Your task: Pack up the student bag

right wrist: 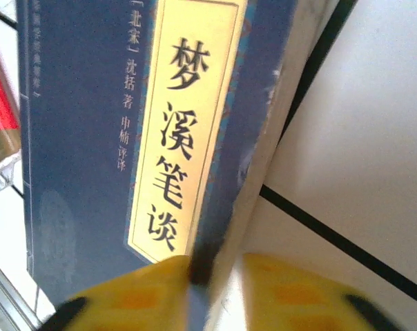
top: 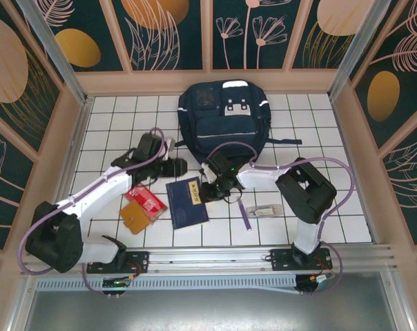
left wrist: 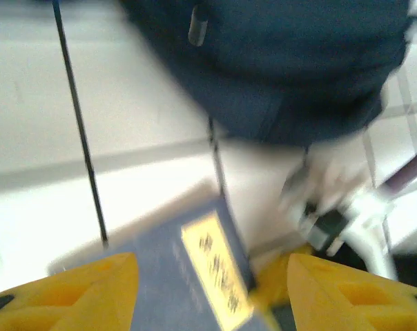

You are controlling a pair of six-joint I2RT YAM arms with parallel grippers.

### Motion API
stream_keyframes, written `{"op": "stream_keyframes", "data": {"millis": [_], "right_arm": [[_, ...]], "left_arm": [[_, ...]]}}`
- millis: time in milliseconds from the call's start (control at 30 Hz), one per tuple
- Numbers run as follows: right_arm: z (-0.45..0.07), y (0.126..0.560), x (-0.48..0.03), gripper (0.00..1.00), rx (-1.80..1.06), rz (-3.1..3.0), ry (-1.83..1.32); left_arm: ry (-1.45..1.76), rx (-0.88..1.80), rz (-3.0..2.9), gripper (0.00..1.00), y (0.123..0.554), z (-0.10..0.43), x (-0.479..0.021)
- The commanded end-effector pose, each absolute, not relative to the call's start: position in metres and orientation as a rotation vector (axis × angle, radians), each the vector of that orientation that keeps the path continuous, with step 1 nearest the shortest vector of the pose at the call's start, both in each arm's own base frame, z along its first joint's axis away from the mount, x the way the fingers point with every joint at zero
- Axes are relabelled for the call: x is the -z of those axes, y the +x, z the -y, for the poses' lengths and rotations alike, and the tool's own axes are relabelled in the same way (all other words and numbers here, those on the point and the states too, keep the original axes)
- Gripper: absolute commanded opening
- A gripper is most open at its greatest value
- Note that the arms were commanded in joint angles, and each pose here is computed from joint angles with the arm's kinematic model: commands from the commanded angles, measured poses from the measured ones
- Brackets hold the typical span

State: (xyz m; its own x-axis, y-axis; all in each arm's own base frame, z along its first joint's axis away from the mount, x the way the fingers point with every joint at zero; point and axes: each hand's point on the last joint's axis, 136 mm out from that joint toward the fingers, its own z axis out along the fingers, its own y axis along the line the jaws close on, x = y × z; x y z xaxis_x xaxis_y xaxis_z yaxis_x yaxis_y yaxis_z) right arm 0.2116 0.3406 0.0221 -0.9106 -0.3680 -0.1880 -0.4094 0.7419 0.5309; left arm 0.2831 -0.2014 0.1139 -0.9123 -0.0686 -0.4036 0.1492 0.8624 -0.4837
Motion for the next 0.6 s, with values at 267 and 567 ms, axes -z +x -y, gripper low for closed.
{"op": "stream_keyframes", "data": {"millis": [267,567], "right_arm": [[-0.31,0.206,0.009,0.0,-0.776,-3.027,-0.423],[-0.308,0.207,0.008,0.0,-0.789,-3.018,-0.414]], "left_arm": [[-0.295,0.684,-2.942,0.62,0.226,0.18,-0.033],[-0.35,0.46,-2.959,0.63,0.235,0.159,-0.023]]}}
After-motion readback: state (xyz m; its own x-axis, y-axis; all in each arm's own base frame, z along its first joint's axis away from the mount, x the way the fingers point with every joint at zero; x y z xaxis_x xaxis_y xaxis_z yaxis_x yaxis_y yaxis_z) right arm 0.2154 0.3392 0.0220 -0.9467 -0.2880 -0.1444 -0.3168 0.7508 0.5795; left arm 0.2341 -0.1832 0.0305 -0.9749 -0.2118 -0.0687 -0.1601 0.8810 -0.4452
